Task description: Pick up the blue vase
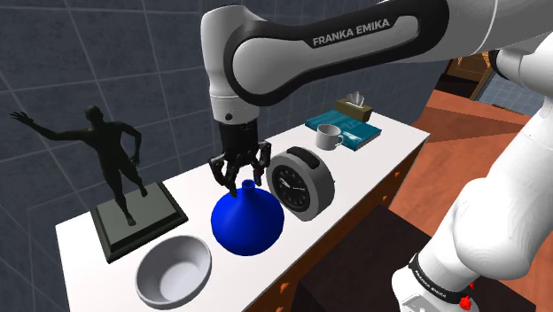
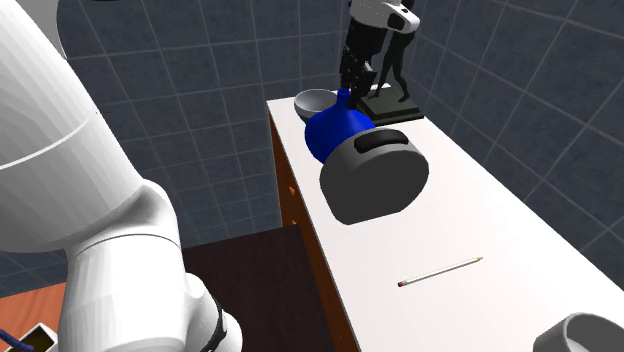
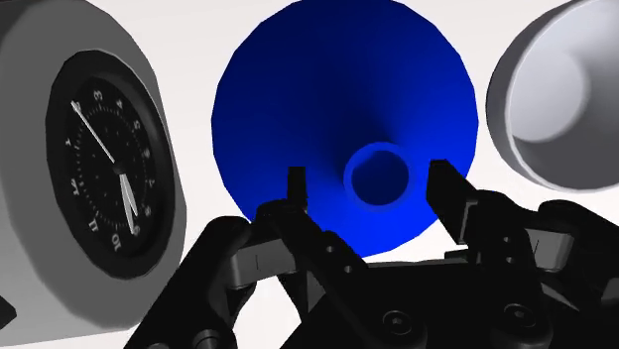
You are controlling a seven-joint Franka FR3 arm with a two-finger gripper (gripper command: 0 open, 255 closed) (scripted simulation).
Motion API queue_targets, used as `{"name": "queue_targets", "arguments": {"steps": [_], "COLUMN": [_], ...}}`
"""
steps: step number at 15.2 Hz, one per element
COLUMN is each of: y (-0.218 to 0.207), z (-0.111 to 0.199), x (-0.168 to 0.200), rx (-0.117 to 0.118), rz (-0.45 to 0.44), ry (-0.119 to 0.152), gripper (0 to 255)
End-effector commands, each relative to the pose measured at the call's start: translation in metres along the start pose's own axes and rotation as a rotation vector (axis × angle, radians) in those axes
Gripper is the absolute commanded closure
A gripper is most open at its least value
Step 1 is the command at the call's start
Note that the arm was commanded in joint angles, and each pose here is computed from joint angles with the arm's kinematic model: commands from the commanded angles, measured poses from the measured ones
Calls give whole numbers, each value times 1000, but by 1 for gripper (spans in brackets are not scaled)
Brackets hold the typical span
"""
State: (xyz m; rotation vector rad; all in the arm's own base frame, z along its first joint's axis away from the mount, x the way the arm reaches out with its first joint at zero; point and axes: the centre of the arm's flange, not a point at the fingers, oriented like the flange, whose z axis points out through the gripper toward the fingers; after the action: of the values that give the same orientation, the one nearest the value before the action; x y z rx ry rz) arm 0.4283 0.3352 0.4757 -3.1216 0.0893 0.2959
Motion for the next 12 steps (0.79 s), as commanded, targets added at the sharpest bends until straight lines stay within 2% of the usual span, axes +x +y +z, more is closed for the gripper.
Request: {"name": "queue_targets", "arguments": {"steps": [1,9,12], "y": [0,0,0], "z": [1,0,-15], "x": [0,0,-3], "rx": [0,0,0], "rz": [0,0,0], "ry": [0,0,0], "gripper": [255,255,255]}}
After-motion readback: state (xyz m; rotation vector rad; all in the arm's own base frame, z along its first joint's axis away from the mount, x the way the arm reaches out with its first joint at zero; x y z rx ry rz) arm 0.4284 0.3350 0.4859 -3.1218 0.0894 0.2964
